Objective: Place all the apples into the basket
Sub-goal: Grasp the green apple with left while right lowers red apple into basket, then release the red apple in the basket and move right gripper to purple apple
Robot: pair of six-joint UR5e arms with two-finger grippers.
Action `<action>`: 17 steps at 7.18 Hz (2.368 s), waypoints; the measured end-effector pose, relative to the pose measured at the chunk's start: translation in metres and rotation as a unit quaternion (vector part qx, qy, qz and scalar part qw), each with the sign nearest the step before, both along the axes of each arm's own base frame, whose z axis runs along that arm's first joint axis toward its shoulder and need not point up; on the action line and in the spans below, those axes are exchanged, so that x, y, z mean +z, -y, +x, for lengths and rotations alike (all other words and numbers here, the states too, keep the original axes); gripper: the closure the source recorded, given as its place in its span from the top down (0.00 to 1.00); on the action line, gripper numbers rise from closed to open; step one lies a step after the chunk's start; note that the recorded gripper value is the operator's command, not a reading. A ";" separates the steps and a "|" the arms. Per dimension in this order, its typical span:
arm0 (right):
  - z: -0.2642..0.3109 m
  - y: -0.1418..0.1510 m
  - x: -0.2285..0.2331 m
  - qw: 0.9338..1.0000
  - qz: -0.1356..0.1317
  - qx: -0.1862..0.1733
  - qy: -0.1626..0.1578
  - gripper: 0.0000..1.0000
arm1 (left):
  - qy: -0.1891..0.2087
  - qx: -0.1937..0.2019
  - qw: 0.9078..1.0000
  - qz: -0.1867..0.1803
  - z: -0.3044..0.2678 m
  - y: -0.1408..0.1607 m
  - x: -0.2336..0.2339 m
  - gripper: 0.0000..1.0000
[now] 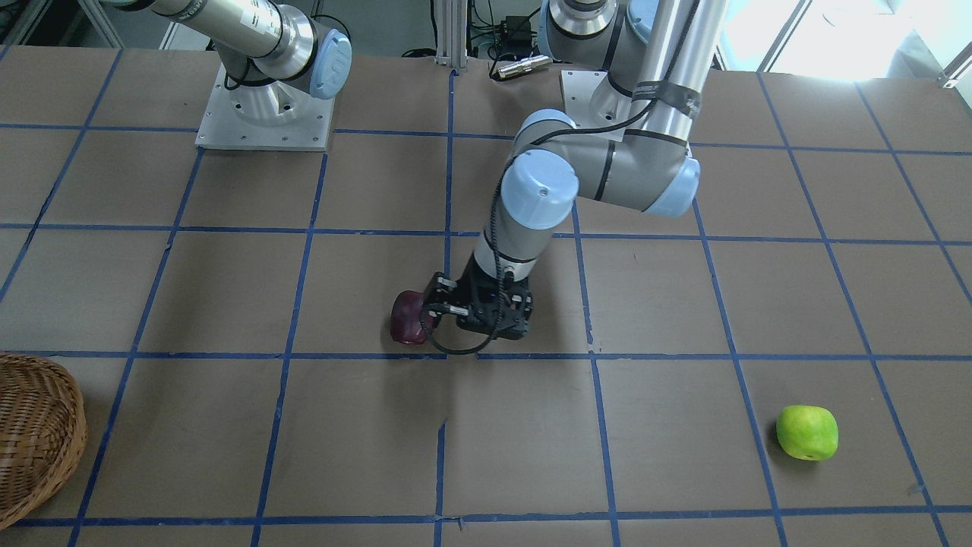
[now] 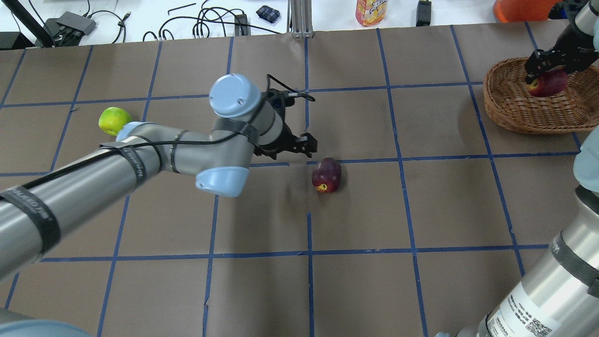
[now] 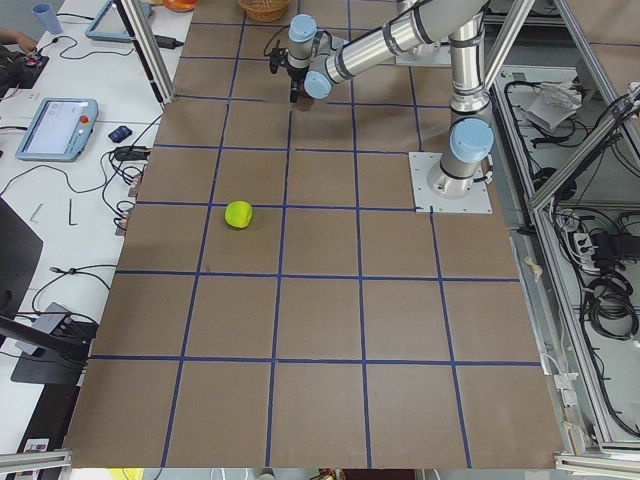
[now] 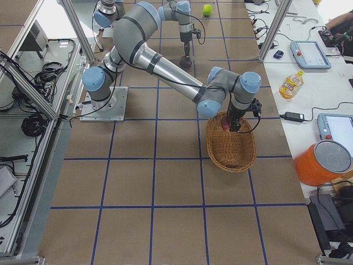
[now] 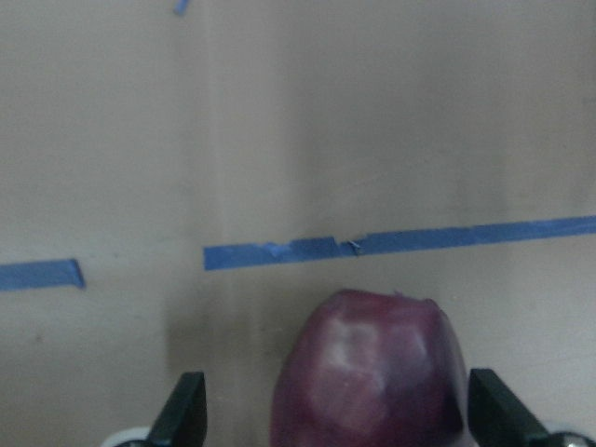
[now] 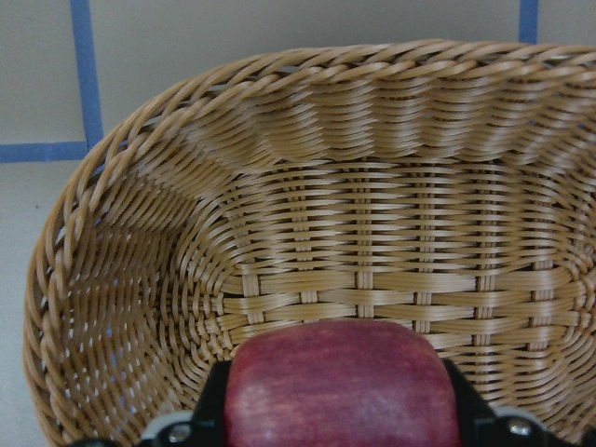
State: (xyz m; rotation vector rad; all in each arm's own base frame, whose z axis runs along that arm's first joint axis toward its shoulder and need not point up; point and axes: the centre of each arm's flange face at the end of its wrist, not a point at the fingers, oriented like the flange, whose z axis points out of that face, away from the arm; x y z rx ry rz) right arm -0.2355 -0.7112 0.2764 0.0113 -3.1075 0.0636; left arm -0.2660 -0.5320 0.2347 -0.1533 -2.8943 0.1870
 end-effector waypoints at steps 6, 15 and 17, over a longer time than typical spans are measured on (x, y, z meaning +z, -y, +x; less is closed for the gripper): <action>-0.112 -0.007 -0.030 0.997 -0.062 0.035 -0.018 0.68 | 0.184 -0.107 0.976 0.051 0.358 0.107 0.047 1.00; -0.117 -0.006 -0.018 0.994 -0.085 0.061 -0.003 1.00 | 0.147 -0.116 0.980 0.065 0.430 0.159 -0.038 0.01; -0.114 -0.008 -0.009 0.994 -0.086 0.061 -0.003 1.00 | 0.128 -0.110 0.984 0.058 0.429 0.162 -0.039 0.00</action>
